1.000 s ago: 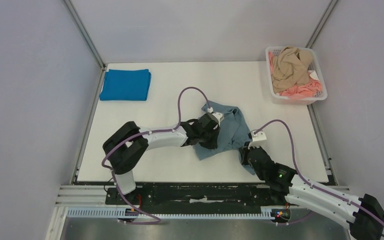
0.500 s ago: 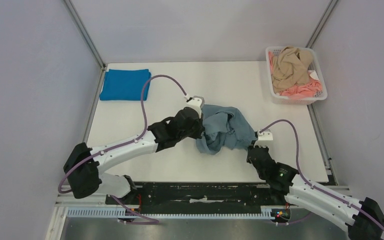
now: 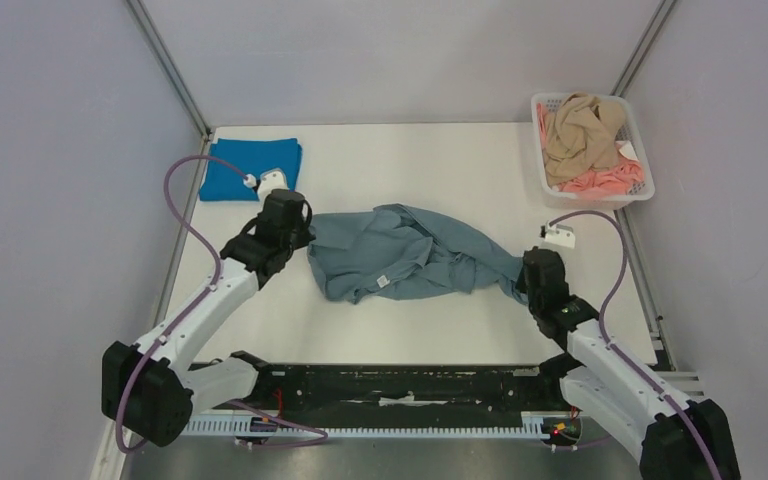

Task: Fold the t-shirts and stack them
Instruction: Flatten out the tshirt

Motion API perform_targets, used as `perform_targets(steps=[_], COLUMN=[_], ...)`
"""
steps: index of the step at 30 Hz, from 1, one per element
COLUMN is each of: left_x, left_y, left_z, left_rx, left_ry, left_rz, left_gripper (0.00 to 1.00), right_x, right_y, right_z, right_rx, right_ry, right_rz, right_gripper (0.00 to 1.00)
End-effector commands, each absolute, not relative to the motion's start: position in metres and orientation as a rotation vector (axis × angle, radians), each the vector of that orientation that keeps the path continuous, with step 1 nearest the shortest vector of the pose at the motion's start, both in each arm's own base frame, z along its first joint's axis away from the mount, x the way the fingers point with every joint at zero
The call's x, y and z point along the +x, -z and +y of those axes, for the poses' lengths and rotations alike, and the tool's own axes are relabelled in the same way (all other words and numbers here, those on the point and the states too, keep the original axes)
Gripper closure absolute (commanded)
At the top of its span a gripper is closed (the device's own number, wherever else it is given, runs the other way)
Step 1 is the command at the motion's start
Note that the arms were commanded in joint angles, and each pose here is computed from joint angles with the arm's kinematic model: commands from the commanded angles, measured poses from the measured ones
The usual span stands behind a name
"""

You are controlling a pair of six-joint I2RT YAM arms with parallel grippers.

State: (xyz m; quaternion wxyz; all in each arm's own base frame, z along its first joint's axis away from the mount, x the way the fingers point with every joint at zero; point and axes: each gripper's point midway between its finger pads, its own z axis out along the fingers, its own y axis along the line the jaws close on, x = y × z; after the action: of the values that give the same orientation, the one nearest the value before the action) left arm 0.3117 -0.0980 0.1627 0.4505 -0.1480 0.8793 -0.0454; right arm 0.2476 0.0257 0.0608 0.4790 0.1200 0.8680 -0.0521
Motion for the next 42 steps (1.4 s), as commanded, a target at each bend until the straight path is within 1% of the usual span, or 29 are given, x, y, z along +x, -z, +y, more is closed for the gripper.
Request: perform_targets(steps=[1, 3, 6, 9, 13, 17, 22, 25, 27, 29, 32, 34, 36, 39, 42], left_x=[0.33, 0.337, 0.34, 0.333, 0.306, 0.266, 0.203, 0.17, 0.156, 0.154, 0.168, 0.19, 0.222, 0.289, 0.374], left_y=[-0.206, -0.234, -0.284, -0.344, -0.407, -0.463, -0.51, -0.527, -0.534, -0.539, -0.54, -0.539, -0.534, -0.514, -0.475], left_z=[-0.093, -0.093, -0.079, -0.057, -0.023, 0.0, 0.029, 0.042, 0.044, 0.046, 0.044, 0.038, 0.035, 0.026, 0.005], left_rx=[-0.411, -0.406, -0.429, -0.46, -0.542, -0.571, -0.603, -0.619, -0.608, -0.607, -0.615, -0.607, -0.624, -0.648, -0.6], left_ry=[0.199, 0.225, 0.21, 0.178, 0.117, 0.141, 0.172, 0.214, 0.242, 0.238, 0.202, 0.165, 0.093, -0.065, -0.165], left_rz=[2.087, 2.043, 1.933, 1.788, 1.629, 1.458, 1.281, 1.188, 1.149, 1.138, 1.163, 1.203, 1.246, 1.349, 1.486], left_gripper=[0.98, 0.98, 0.98, 0.98, 0.98, 0.98, 0.98, 0.98, 0.98, 0.98, 0.98, 0.98, 0.98, 0.98, 0.98], right_x=[0.301, 0.312, 0.324, 0.323, 0.305, 0.277, 0.23, 0.201, 0.191, 0.187, 0.19, 0.2, 0.219, 0.26, 0.301], right_y=[-0.147, -0.183, -0.246, -0.305, -0.375, -0.43, -0.487, -0.509, -0.515, -0.518, -0.517, -0.511, -0.497, -0.453, -0.389], right_z=[0.044, 0.045, 0.032, 0.013, -0.009, -0.019, -0.034, -0.045, -0.049, -0.051, -0.053, -0.053, -0.054, -0.049, -0.042], right_rx=[0.221, 0.21, 0.23, 0.264, 0.323, 0.334, 0.352, 0.373, 0.38, 0.373, 0.373, 0.371, 0.385, 0.393, 0.389], right_ry=[-0.08, -0.087, -0.024, 0.056, 0.118, 0.11, 0.088, 0.084, 0.09, 0.103, 0.126, 0.162, 0.208, 0.288, 0.355], right_rz=[1.912, 1.843, 1.724, 1.625, 1.489, 1.368, 1.212, 1.134, 1.11, 1.106, 1.117, 1.148, 1.206, 1.337, 1.49], right_gripper=[1.0, 1.0, 1.0, 1.0, 1.0, 1.0, 1.0, 1.0, 1.0, 1.0, 1.0, 1.0, 1.0, 1.0, 1.0])
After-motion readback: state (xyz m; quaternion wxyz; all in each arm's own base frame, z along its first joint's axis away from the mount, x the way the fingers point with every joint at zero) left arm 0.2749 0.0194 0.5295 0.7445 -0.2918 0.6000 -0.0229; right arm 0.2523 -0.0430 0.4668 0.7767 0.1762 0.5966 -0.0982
